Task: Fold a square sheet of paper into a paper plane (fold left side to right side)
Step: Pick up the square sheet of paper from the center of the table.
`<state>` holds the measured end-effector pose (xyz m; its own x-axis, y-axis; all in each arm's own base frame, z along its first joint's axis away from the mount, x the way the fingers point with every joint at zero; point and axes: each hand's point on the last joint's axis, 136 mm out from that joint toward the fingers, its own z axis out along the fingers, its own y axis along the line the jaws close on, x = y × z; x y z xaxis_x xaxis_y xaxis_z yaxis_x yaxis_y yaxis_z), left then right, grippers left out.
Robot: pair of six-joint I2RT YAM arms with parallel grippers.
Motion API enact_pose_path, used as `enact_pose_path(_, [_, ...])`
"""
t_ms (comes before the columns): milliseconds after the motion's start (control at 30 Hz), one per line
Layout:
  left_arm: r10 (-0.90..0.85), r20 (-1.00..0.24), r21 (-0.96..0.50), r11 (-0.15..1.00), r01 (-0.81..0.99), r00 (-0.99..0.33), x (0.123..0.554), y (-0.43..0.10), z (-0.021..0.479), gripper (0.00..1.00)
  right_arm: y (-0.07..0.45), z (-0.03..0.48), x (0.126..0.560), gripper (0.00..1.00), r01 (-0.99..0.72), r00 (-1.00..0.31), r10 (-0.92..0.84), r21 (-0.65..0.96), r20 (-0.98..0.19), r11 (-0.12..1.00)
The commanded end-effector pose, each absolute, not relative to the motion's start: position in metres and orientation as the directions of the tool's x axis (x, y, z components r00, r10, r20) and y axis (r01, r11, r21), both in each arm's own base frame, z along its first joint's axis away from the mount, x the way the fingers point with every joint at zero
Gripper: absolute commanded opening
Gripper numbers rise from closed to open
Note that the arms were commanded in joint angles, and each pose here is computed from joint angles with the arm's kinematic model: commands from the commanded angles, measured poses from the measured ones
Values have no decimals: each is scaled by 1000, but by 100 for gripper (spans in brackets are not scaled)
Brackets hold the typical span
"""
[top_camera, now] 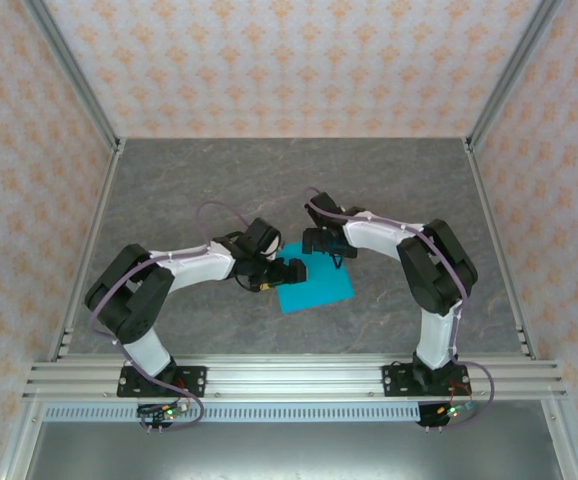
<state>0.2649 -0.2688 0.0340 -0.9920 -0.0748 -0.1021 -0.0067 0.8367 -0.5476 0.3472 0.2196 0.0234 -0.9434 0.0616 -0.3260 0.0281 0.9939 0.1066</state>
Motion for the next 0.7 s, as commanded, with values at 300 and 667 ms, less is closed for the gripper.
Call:
enact_pose_path(300, [-57,-57,-523,852,-19,-997,263,-276,6,95,248,32,302,89,-8,-977,41,226,-211,974])
enact_pose_path(667, [-69,-123,-506,863,3,-990,269,-270,19,95,237,41,297,58,-38,-974,6,188,-227,981])
